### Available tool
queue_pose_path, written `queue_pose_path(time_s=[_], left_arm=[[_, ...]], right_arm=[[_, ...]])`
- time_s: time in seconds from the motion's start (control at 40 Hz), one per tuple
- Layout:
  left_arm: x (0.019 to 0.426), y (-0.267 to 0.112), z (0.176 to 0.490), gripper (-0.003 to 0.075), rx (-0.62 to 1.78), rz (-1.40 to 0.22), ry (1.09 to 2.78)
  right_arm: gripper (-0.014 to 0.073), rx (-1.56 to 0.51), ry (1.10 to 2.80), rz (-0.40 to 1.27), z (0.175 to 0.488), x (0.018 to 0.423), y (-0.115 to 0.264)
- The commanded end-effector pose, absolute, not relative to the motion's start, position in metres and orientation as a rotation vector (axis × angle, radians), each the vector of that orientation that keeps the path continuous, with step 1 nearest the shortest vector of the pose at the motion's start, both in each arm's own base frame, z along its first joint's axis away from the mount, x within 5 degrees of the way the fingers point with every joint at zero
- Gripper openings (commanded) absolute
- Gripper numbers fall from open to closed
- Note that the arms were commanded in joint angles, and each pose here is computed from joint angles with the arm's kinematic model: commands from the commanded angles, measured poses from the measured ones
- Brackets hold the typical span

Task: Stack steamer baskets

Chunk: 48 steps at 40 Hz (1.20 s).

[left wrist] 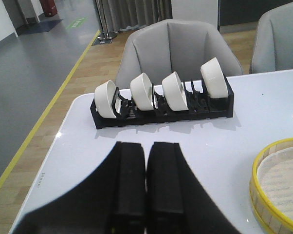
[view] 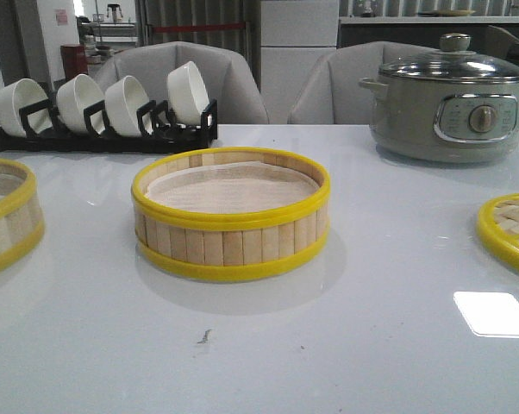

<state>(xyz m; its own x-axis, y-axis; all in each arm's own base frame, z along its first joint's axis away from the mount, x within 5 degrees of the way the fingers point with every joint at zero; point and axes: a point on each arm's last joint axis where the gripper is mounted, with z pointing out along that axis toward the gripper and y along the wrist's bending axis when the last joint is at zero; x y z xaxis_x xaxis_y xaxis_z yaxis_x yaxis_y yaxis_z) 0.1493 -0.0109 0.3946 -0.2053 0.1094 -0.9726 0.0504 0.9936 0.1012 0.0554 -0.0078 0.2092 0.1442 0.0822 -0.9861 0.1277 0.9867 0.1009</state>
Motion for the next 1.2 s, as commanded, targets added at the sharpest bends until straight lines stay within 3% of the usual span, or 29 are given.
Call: queue_pose_path(time_s=[0.0,0.17,0.35,0.5,0.68,0.97,1.1,1.18], left_arm=[[0.148,-0.014,0.414,0.0088,0.128,0.030,1.659],[0.148,-0.014,0.414,0.0088,0.126,0.027,1.659],[0.148,-0.014,0.414,0.0088,0.125,0.026,1.661],[0.148,-0.014,0.413,0.0088,0.126,0.023,1.668],[0.147,-0.018,0.406,0.0088,0.150,0.010,1.741],[0.146,-0.019,0.402,0.0092,0.157,0.006,1.785],[0.146,-0.019,0.401,0.0216,0.156,0.008,1.796],[0.146,-0.019,0.402,0.0379,0.154,0.002,1.788]], right_arm=[[0.0056,0.180,1.190,0.025,0.234,0.049,-0.006],[0.0056,0.189,1.199,0.032,0.253,0.045,-0.006],[0.0056,0.225,1.467,0.000,0.306,0.041,-0.007],[0.0056,0.228,1.643,-0.032,0.347,0.080,-0.013],[0.0056,0.221,1.637,0.017,0.377,0.111,-0.013],[0.0056,0.213,1.548,0.041,0.387,0.123,-0.013],[0.0100,0.302,1.560,0.152,0.386,0.124,-0.012],[0.0216,0.326,1.634,0.166,0.378,0.129,-0.012]])
